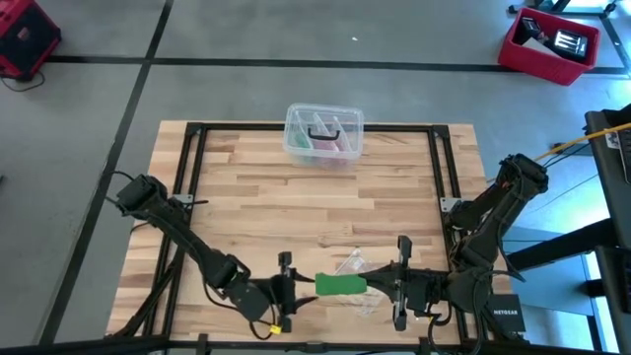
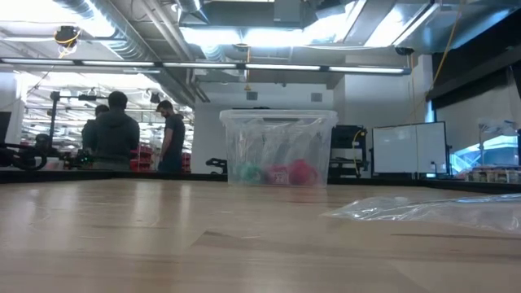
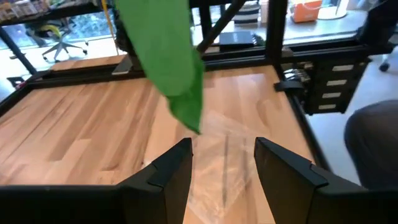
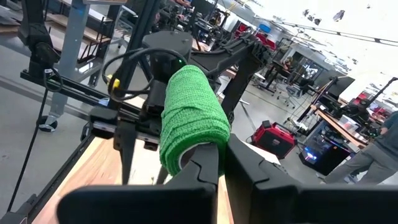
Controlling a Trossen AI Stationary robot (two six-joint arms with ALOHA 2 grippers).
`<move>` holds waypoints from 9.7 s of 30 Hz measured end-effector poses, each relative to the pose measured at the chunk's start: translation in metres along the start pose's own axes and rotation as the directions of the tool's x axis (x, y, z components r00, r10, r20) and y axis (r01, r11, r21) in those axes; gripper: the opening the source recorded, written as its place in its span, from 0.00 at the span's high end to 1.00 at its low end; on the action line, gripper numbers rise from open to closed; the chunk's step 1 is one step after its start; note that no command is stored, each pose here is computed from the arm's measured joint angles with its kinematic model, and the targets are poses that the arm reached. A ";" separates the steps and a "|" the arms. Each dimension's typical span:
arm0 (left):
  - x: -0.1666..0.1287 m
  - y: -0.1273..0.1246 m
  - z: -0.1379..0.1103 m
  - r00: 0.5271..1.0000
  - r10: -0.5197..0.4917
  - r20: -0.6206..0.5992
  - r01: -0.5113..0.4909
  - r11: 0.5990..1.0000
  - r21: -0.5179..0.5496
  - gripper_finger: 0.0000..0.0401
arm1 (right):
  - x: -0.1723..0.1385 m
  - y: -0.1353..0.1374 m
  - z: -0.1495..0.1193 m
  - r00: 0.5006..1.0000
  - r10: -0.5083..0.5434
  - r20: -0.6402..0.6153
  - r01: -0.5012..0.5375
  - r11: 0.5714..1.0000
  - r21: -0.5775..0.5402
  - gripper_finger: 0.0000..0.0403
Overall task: Roll bandage
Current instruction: Roll the green bandage
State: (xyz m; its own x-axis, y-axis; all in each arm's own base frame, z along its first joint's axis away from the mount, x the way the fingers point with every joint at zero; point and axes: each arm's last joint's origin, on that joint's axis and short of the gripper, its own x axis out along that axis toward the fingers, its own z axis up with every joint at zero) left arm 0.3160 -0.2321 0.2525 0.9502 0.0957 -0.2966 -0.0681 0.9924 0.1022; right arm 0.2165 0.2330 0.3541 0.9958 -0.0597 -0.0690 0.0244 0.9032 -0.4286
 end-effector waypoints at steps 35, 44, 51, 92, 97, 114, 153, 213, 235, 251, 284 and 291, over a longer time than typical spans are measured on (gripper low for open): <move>0.013 0.014 0.005 1.000 -0.006 0.012 0.008 0.990 -0.141 0.59 | 0.000 0.000 0.000 1.000 0.002 0.002 -0.002 1.000 0.005 0.96; 0.016 0.015 0.006 0.996 -0.088 0.008 0.086 0.957 -0.276 0.59 | 0.000 0.000 0.000 1.000 0.002 0.002 -0.002 1.000 0.006 0.96; 0.018 0.018 0.013 0.995 -0.074 0.062 0.091 0.936 -0.339 0.59 | 0.000 0.000 0.000 1.000 0.002 0.002 -0.002 1.000 0.006 0.96; 0.004 0.016 -0.022 0.975 0.126 -0.184 -0.128 0.992 0.002 0.97 | 0.000 -0.002 0.004 0.999 -0.035 0.022 0.035 0.999 0.028 0.98; 0.004 0.016 -0.024 0.973 0.101 -0.205 -0.102 0.995 0.004 0.93 | 0.000 -0.002 0.004 0.999 -0.035 0.022 0.034 0.999 0.029 0.98; 0.001 0.011 0.001 0.994 0.023 -0.108 -0.027 0.999 -0.038 0.52 | 0.000 -0.002 0.004 0.999 -0.034 0.022 0.033 0.999 0.029 0.98; -0.060 -0.002 0.080 0.949 0.080 0.306 -0.189 0.919 0.345 0.54 | 0.005 0.002 -0.001 0.998 0.067 0.019 -0.068 0.996 0.062 0.97; -0.049 0.007 0.082 0.949 0.072 0.307 -0.104 0.990 0.090 0.54 | 0.014 -0.005 -0.002 0.982 0.180 0.060 -0.179 0.983 -0.031 0.97; -0.036 0.017 0.077 0.958 0.110 0.264 -0.156 0.975 0.158 0.96 | 0.028 -0.005 -0.013 0.997 0.079 -0.016 -0.076 0.989 0.130 0.83; -0.049 0.007 0.081 0.953 0.073 0.295 -0.144 0.964 0.226 0.98 | -0.073 0.020 0.003 0.987 -0.150 -0.057 0.154 0.985 0.077 0.76; -0.050 0.006 0.081 0.952 0.072 0.299 -0.134 0.972 0.194 0.98 | 0.018 0.023 -0.130 0.956 0.081 -0.281 0.095 0.823 0.560 0.76; -0.050 0.006 0.081 0.952 0.071 0.299 -0.132 0.973 0.191 0.97 | 0.021 0.029 -0.122 0.960 0.200 -0.196 -0.047 0.804 0.593 0.62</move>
State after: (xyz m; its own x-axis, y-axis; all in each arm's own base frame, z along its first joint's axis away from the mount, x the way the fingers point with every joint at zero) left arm 0.2930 -0.2369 0.3448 0.9904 0.1381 0.0091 -0.1337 0.9380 0.3199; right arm 0.2271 0.2060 0.2309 0.9436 0.0404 -0.3285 0.0253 0.9808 0.1933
